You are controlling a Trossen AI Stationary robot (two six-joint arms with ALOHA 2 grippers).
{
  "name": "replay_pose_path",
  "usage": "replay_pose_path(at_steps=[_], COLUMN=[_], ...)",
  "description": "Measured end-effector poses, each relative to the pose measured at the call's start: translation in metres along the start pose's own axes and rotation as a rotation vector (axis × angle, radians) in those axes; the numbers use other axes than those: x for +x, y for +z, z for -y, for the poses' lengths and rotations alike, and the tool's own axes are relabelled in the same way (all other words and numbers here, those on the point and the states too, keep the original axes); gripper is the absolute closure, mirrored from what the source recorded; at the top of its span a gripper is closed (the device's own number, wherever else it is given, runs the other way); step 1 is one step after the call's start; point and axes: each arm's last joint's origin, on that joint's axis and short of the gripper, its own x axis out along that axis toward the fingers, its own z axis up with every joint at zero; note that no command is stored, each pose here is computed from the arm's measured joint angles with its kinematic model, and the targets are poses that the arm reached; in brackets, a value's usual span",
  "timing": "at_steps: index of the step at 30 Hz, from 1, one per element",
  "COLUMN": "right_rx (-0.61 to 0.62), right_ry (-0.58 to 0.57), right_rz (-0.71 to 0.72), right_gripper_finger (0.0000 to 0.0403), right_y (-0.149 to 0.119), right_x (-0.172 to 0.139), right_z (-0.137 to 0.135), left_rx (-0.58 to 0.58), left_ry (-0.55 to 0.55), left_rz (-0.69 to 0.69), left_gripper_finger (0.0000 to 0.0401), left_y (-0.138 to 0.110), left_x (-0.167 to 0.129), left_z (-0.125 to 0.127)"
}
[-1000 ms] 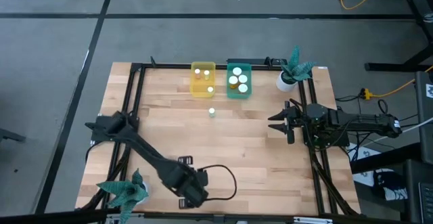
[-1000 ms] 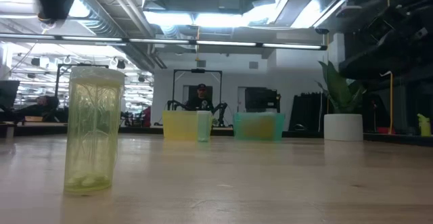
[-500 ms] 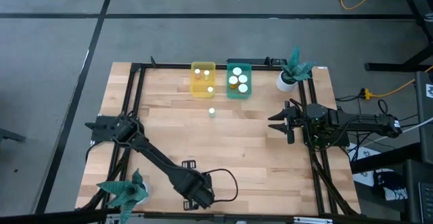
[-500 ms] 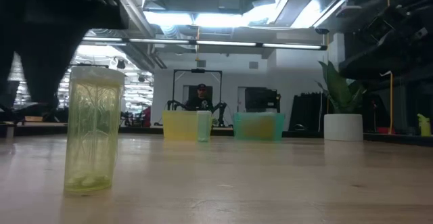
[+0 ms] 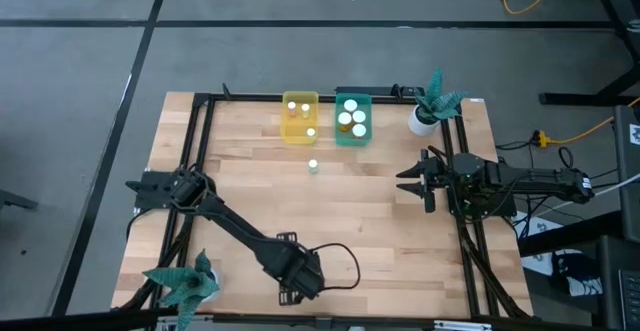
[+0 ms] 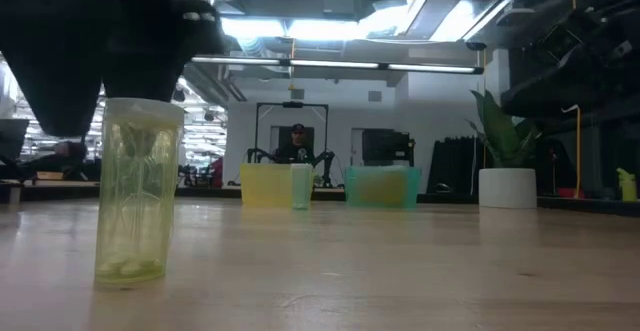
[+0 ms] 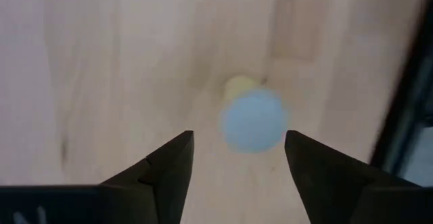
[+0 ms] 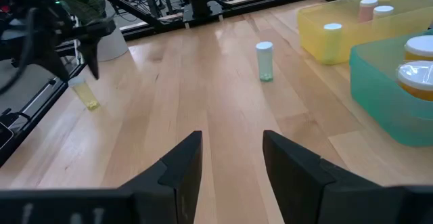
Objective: Pick and place medicine bottles into bin by pill shape (circle, oval)
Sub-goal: Put the yellow tablet bottle into the yellow bin
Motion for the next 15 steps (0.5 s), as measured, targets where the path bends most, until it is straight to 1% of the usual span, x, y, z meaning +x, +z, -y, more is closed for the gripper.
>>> replay_pose_path(at_steps=[4, 15], right_rx=[0.0, -0.001], right_ry=[0.0, 0.0], right_rz=[0.0, 0.0], right_gripper_finger=[0.0245, 0.0245], right_y=[0.0, 0.0], right_x=[0.0, 0.0], right_z=[0.0, 0.0], left_rx=[0.043, 0.031], left_ry=[-0.041, -0.008], left_rz=[0.053, 0.092], left_gripper_finger=[0.0169, 0.0173], left_y=[0.0047, 0.0106], left_x=[-0.0004, -0.0006], left_z=[0.0045, -0.001])
